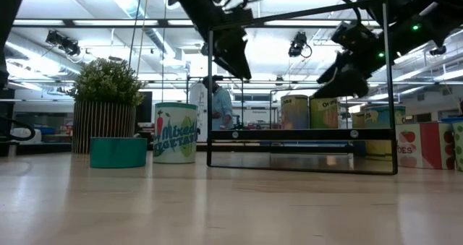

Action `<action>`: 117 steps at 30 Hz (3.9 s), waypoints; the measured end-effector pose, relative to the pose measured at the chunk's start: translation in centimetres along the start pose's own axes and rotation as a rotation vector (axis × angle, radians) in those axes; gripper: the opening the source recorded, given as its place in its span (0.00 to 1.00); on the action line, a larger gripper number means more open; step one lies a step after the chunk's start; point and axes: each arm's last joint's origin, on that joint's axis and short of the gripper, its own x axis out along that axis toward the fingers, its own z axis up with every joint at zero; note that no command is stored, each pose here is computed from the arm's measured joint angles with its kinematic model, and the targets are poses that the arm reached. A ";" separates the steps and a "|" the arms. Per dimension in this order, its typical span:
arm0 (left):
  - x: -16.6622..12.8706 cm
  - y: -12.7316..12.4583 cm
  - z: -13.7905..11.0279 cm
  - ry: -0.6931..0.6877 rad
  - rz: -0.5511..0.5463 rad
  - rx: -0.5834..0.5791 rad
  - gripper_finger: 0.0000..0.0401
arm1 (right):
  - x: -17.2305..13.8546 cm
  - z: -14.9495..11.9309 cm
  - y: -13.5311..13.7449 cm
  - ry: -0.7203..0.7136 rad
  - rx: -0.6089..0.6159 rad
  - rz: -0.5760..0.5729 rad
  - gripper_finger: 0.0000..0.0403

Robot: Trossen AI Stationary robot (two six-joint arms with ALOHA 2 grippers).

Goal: Pick and place cans onto a shelf
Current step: Adjust the canned goods on the shelf, then put the canned carrots on the shelf

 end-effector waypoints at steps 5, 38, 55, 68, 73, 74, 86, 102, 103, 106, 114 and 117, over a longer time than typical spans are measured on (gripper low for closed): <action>-1.4 -0.1 -1.1 -0.069 0.004 -0.019 0.97 | 1.2 0.9 0.5 -0.074 -0.110 -0.041 0.93; -5.0 -1.4 -9.2 -0.249 -0.152 -0.104 0.97 | 7.4 3.3 2.0 0.027 -0.474 -0.215 0.93; -4.9 -2.2 -10.4 -0.112 -0.204 -0.231 0.97 | -1.8 5.5 0.8 0.084 0.015 -0.070 0.93; -4.9 -2.2 -10.5 -0.095 -0.204 -0.239 0.97 | -3.0 6.0 -4.8 0.525 0.345 0.151 0.94; -4.9 -2.3 -10.9 -0.055 -0.201 -0.230 0.97 | -2.3 4.5 -6.0 0.665 0.408 0.176 0.96; -4.9 -2.3 -11.0 -0.049 -0.199 -0.229 0.97 | -2.2 4.3 -6.2 0.687 0.418 0.173 0.97; -4.9 -2.3 -11.3 -0.018 -0.193 -0.222 0.97 | -1.0 2.3 -7.2 0.887 0.547 0.278 0.99; -4.9 -2.3 -11.4 -0.011 -0.192 -0.225 0.97 | -2.7 2.5 -3.9 0.960 0.639 0.214 0.99; -4.9 -2.3 -11.4 -0.011 -0.192 -0.225 0.97 | -2.9 2.6 -3.7 0.967 0.633 0.218 0.99; -4.9 -2.3 -11.4 -0.010 -0.193 -0.225 0.97 | -3.5 2.7 -3.1 0.979 0.615 0.219 0.99; -4.9 -2.3 -11.4 -0.006 -0.193 -0.227 0.97 | -4.8 1.9 -1.4 1.038 0.572 0.208 0.99; -4.9 -2.3 -11.4 -0.006 -0.193 -0.228 0.97 | -4.6 0.5 -0.5 1.070 0.578 0.195 0.99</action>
